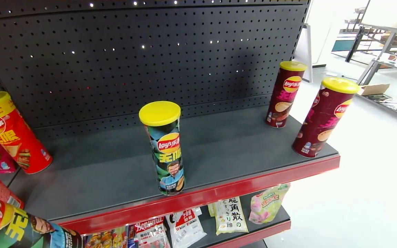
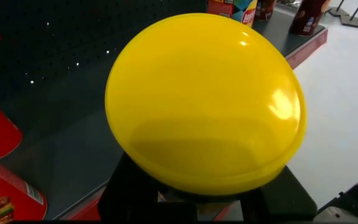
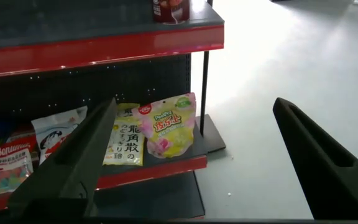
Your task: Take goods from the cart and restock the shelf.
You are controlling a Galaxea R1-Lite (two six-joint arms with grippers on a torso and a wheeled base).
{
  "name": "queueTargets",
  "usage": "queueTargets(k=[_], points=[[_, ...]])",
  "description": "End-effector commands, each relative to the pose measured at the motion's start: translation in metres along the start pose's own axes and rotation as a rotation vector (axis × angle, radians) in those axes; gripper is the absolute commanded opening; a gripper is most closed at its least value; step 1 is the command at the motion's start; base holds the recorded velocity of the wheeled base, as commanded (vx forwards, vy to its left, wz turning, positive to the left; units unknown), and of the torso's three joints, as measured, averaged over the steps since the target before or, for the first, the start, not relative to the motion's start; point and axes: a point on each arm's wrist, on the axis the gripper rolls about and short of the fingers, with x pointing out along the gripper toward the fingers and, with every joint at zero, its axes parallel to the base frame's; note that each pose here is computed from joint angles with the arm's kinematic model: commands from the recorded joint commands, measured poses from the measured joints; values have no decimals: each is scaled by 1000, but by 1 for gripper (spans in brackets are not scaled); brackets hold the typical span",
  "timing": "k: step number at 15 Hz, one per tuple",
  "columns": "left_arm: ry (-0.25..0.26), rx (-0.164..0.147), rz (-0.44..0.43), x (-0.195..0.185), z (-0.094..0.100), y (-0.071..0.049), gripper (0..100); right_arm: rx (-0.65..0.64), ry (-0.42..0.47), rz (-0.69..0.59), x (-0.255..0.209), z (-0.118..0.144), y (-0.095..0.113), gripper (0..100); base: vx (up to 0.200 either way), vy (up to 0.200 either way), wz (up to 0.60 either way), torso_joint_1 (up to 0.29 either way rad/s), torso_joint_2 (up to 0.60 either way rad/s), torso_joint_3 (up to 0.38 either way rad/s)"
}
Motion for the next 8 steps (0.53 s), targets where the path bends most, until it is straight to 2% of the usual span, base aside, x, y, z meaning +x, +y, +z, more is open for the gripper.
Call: queueTargets(k=[1, 8], points=[[6, -4, 1, 1, -1, 0, 0, 1, -3, -1, 0, 0, 0, 100, 0, 0, 0, 0, 0, 0], [35, -12, -5, 5, -6, 1, 0, 4, -3, -1, 0, 0, 0, 100, 0, 0, 0, 0, 0, 0]])
